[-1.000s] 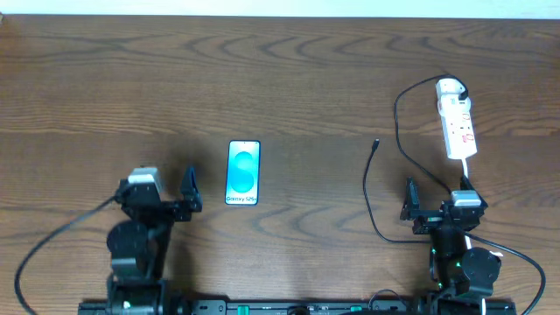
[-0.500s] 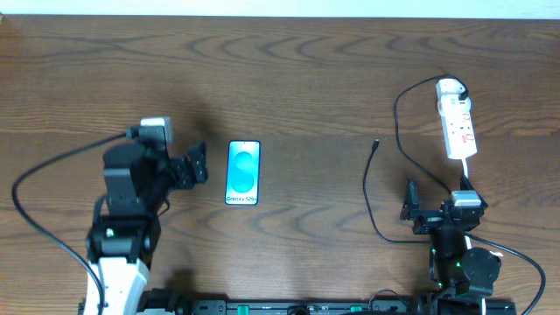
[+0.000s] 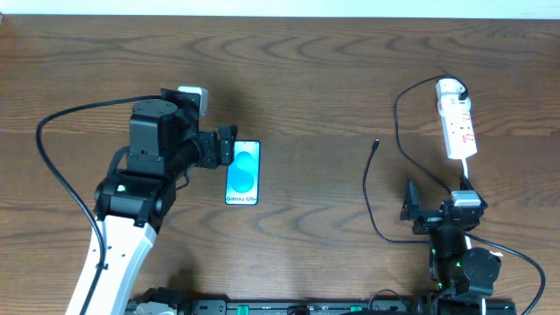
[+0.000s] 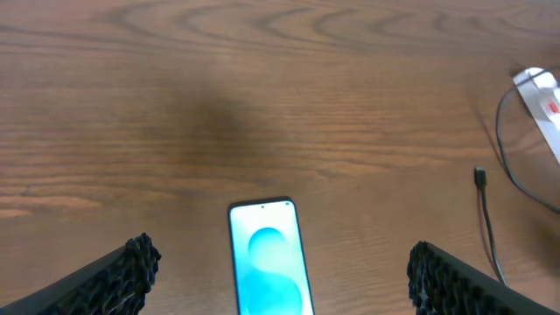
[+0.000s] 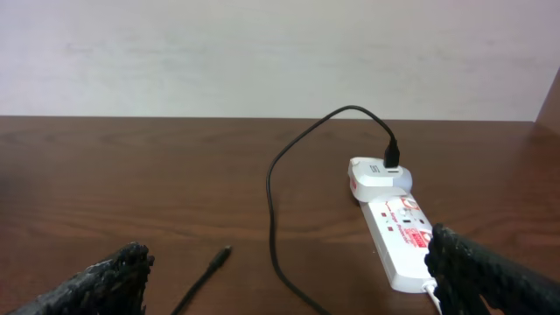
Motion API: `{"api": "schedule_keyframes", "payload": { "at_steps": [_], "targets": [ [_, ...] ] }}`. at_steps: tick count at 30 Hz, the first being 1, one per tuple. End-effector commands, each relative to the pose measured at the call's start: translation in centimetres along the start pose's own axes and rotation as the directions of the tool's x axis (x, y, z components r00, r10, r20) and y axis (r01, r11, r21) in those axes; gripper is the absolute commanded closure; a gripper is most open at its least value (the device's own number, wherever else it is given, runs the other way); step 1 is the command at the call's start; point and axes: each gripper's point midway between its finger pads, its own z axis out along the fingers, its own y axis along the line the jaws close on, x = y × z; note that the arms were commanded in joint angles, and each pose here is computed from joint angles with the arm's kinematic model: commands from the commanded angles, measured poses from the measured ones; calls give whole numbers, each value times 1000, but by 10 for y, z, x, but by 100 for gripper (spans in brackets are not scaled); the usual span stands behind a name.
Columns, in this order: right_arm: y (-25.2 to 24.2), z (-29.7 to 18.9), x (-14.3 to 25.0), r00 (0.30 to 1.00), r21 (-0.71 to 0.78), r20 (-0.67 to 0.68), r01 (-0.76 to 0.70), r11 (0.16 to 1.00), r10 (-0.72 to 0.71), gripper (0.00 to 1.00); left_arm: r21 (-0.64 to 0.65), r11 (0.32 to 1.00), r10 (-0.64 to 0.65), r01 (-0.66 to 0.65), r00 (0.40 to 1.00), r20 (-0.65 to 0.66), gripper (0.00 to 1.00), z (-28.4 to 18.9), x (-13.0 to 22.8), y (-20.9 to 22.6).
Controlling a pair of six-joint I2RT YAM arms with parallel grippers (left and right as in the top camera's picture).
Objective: Plug charger to phone and switch on socket
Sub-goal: 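Move the left gripper forward over the phone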
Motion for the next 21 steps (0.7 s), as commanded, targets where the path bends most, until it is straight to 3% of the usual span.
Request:
{"api": "schedule_keyframes", "payload": {
  "at_steps": [1,17,21],
  "targets": [
    [0,-1,0,1000,-2,5,12,1000,-12,1,70,998,-7,8,1000,-17,7,-3,0,-14],
    [0,-1,0,1000,-2,5,12,1000,-12,1,67,998,-10,12,1000,-25,7,-5,1,-14],
    [0,-1,0,1000,-2,5,12,1000,-12,1,21,999,-36,36,999,-1,0,-8,-8,-7]
  ]
}}
